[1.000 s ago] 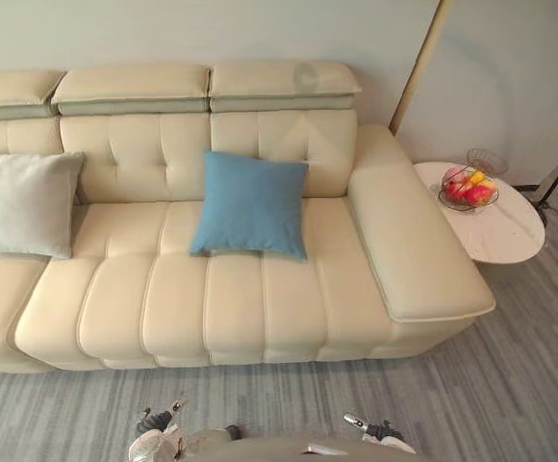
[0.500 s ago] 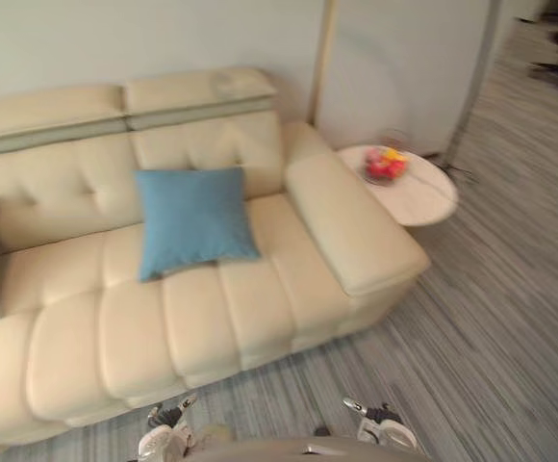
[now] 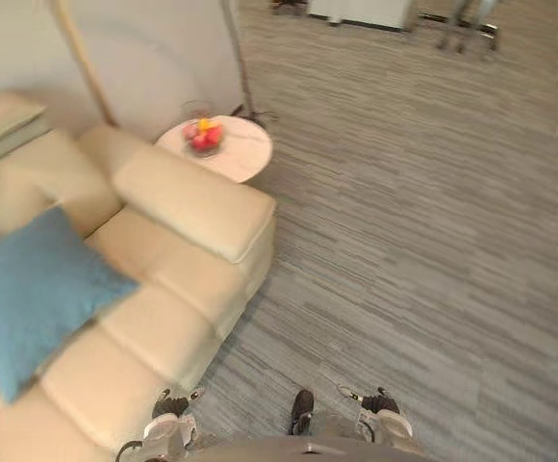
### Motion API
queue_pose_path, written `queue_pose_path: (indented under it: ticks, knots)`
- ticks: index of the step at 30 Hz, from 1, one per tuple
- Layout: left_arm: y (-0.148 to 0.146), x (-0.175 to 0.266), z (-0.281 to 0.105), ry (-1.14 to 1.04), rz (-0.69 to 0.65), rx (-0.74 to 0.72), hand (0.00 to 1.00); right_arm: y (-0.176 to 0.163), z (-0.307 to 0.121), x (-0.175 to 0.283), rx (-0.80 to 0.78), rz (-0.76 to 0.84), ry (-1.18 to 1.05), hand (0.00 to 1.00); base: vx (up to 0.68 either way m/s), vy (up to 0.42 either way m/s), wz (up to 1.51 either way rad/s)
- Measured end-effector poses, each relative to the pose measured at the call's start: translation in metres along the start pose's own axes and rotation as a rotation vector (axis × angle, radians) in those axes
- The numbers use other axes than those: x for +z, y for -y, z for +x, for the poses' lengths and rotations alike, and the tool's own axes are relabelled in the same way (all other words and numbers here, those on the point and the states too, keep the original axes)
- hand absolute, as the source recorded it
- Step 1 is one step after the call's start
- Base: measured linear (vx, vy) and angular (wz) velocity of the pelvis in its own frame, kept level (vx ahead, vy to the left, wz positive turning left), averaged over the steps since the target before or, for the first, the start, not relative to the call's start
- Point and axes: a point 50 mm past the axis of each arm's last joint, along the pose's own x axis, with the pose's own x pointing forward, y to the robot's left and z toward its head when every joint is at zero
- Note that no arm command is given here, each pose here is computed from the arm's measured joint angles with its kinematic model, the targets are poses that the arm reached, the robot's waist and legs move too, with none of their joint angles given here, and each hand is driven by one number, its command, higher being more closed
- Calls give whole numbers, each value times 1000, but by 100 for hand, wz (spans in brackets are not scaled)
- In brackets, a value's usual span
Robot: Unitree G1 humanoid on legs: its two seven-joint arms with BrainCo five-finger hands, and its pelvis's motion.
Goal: Pick up cushions and gather them together orderly.
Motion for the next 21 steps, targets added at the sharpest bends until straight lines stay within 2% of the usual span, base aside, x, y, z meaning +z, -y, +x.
queue_pose_path:
  ticks: [2, 6, 9, 11, 18, 21]
  knots:
    - [0, 9, 2, 32, 54, -17, 0, 5, 2, -7, -12, -7, -41, 0, 111, -172, -95]
    - [2, -11, 0, -37, 91, -26, 0, 4, 9, 12, -8, -44, -24, 0, -9, -164, -199]
    - [-9, -4, 2, -10, 121, -12, 0, 14, 9, 1, -40, -35, -60, 0, 28, -127, -131]
    - [-5, 9, 2, 38, 107, -17, 0, 22, 7, -12, -66, 10, -115, 0, -3, -74, -172]
    - [2, 15, 0, 69, 76, -19, 0, 28, 3, -24, -106, 104, -149, 0, 74, 123, -124]
    - [-2, 16, 1, 69, 80, -9, 0, 20, -2, -29, -105, 149, -140, 0, 194, 207, -89]
